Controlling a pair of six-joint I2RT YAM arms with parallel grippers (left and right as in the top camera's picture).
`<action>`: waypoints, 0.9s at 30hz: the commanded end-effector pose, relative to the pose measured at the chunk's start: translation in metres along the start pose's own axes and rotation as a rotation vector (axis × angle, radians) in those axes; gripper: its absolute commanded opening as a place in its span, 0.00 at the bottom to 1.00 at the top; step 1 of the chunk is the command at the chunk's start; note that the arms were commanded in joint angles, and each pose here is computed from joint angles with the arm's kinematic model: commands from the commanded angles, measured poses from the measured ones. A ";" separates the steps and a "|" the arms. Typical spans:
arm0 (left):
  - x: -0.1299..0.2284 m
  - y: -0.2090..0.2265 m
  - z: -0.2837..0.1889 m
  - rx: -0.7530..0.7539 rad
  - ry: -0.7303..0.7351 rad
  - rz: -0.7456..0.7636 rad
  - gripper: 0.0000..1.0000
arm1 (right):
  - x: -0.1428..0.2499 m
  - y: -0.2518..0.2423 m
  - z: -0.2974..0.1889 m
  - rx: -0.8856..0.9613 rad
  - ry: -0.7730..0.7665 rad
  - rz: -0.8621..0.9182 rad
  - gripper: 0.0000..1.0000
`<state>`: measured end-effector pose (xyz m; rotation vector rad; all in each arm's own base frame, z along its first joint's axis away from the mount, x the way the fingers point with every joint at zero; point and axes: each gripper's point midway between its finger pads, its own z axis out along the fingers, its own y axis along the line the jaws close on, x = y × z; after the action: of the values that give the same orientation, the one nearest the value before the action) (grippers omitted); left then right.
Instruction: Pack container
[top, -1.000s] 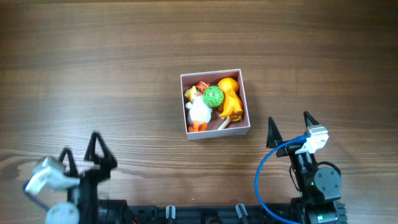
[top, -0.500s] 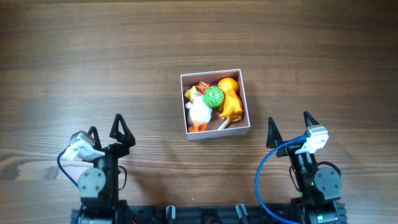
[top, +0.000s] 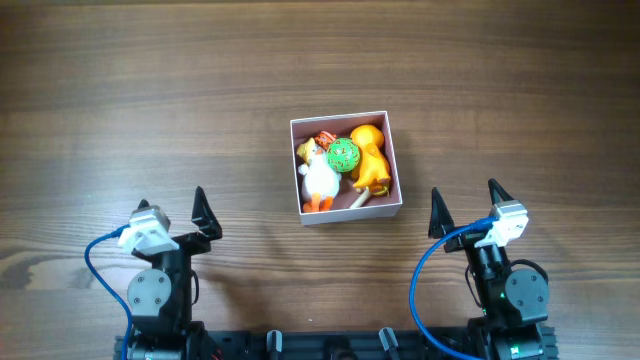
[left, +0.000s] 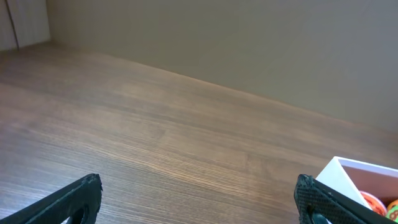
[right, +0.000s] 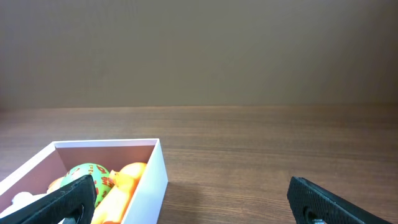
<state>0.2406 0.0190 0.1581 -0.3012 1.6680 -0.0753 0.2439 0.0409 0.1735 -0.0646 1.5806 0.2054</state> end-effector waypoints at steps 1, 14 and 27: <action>0.001 -0.002 0.000 0.016 -0.006 0.046 1.00 | -0.003 -0.001 0.000 0.002 -0.012 0.017 1.00; 0.001 -0.002 0.000 0.016 -0.006 0.072 1.00 | -0.003 -0.001 0.000 0.002 -0.012 0.017 1.00; 0.001 -0.002 0.000 0.015 -0.002 0.072 1.00 | -0.003 -0.001 0.000 0.002 -0.012 0.017 1.00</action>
<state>0.2406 0.0190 0.1580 -0.2591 1.6750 -0.0382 0.2439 0.0409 0.1736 -0.0649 1.5802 0.2052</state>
